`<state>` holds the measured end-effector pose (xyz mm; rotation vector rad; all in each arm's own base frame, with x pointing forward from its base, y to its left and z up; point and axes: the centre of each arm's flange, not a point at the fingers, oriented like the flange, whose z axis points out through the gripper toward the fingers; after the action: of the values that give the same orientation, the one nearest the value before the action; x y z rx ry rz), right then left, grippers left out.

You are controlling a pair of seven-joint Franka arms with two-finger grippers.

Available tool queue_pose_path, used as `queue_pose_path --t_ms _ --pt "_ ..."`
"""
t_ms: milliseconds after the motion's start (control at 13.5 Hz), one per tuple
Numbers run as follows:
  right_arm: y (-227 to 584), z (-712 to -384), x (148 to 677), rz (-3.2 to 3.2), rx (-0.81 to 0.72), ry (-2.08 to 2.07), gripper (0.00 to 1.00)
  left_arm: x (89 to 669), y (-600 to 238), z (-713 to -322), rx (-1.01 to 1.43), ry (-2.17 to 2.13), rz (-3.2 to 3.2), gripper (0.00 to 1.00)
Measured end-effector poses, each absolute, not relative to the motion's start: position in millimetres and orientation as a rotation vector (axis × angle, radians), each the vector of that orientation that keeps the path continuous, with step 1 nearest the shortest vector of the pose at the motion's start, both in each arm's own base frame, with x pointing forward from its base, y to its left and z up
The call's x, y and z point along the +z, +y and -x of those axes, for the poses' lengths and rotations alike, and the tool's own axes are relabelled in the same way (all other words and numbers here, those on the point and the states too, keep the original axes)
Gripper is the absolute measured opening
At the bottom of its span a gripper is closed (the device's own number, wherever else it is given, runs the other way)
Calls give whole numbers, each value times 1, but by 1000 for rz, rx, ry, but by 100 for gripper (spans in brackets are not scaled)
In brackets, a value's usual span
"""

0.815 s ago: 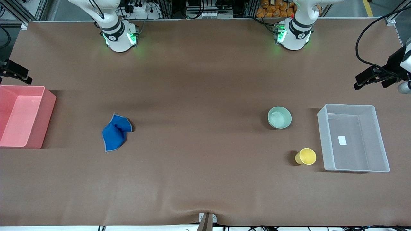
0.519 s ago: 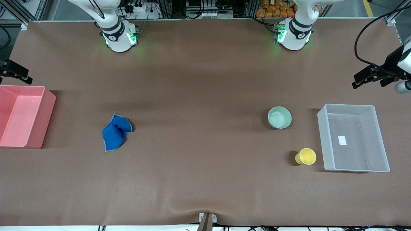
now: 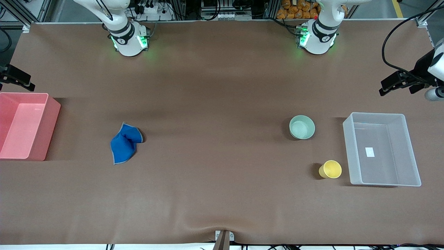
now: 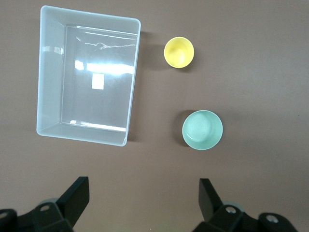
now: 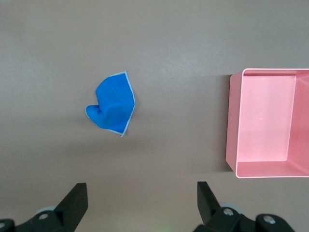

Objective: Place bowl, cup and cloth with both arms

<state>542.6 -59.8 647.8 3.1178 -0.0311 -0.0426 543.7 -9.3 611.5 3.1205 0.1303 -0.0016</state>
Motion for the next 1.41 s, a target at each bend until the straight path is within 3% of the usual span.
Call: queue_pose_path --t_ms 815,1407 --pt "-60 -542 648 -3118 -44 -32 100 595 -13 -552 -49 123 -3120 100" --pt "-60 -542 647 -3118 -47 -32 100 480 -29 -638 -125 119 -3123 100"
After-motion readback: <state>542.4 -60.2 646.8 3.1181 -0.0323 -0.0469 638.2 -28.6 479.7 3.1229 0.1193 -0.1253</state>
